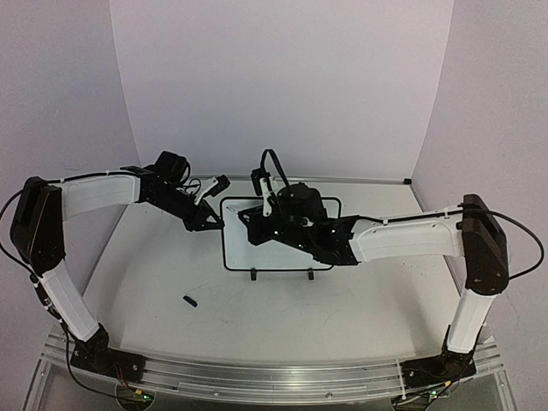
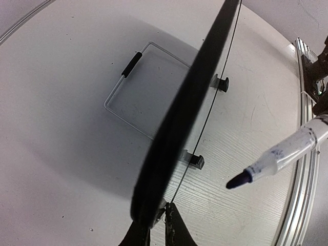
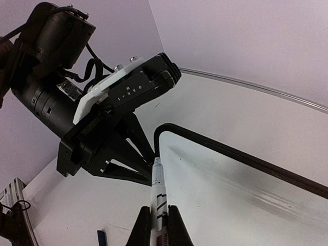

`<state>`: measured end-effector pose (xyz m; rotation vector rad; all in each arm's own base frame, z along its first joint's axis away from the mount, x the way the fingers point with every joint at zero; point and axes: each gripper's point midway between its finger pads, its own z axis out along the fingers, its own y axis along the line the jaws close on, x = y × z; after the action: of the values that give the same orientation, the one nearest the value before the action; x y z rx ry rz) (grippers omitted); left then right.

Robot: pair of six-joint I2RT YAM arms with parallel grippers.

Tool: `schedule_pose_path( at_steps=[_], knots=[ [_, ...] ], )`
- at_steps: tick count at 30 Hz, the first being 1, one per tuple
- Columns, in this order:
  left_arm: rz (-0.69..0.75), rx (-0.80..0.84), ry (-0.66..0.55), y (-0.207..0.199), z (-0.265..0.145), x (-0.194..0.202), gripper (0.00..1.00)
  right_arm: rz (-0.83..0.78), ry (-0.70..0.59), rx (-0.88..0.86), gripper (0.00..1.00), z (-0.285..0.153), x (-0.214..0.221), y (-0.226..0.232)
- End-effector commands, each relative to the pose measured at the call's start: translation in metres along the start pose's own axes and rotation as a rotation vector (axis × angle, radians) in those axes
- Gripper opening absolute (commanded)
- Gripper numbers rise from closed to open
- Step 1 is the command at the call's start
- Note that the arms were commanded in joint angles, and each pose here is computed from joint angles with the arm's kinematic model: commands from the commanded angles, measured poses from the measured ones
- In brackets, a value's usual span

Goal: Write a sentence on the whiteboard
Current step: Hold the whiteboard at the center of the board.

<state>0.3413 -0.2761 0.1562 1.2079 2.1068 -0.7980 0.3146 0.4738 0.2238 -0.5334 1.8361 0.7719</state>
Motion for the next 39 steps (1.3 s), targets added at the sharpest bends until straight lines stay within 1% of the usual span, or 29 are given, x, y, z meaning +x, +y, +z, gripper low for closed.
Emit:
schedule_pose_path(
  at_steps=[1,13,17,20,22,25,27,29,31,35,39],
  knots=[
    [0.048,-0.035,-0.024,0.011,-0.002,-0.013,0.1,-0.003,-0.049,-0.014,0.0,0.004,-0.019,0.005],
    [0.055,-0.04,-0.026,0.01,-0.003,-0.013,0.08,-0.005,-0.056,0.017,0.0,0.008,-0.02,-0.002],
    [0.052,-0.034,-0.028,0.009,-0.003,-0.014,0.09,-0.005,-0.057,0.018,0.0,0.009,-0.02,-0.002],
    [0.048,-0.027,-0.036,0.007,-0.005,-0.017,0.17,-0.004,-0.055,0.018,0.0,0.01,-0.019,-0.003],
    [0.044,-0.023,-0.049,0.007,-0.009,-0.02,0.28,-0.001,-0.053,0.007,0.0,0.008,-0.019,-0.001],
    [0.034,-0.022,-0.081,0.008,-0.019,-0.025,0.47,0.01,-0.053,-0.024,0.0,0.001,-0.023,0.004],
    [0.033,-0.017,-0.106,0.006,-0.025,-0.031,0.55,0.017,-0.056,-0.043,0.0,-0.007,-0.026,0.007],
    [0.041,-0.006,-0.137,0.002,-0.03,-0.038,0.61,0.025,-0.058,-0.059,0.0,-0.017,-0.028,0.008],
    [0.054,-0.001,-0.159,0.0,-0.035,-0.046,0.62,0.034,-0.059,-0.077,0.0,-0.026,-0.031,0.01],
    [0.11,-0.004,-0.158,0.0,-0.038,-0.05,0.63,0.053,-0.062,-0.1,0.0,-0.042,-0.034,0.012],
    [0.122,0.018,-0.161,0.001,-0.035,-0.055,0.63,0.063,-0.066,-0.105,0.0,-0.054,-0.035,0.01]
  ],
)
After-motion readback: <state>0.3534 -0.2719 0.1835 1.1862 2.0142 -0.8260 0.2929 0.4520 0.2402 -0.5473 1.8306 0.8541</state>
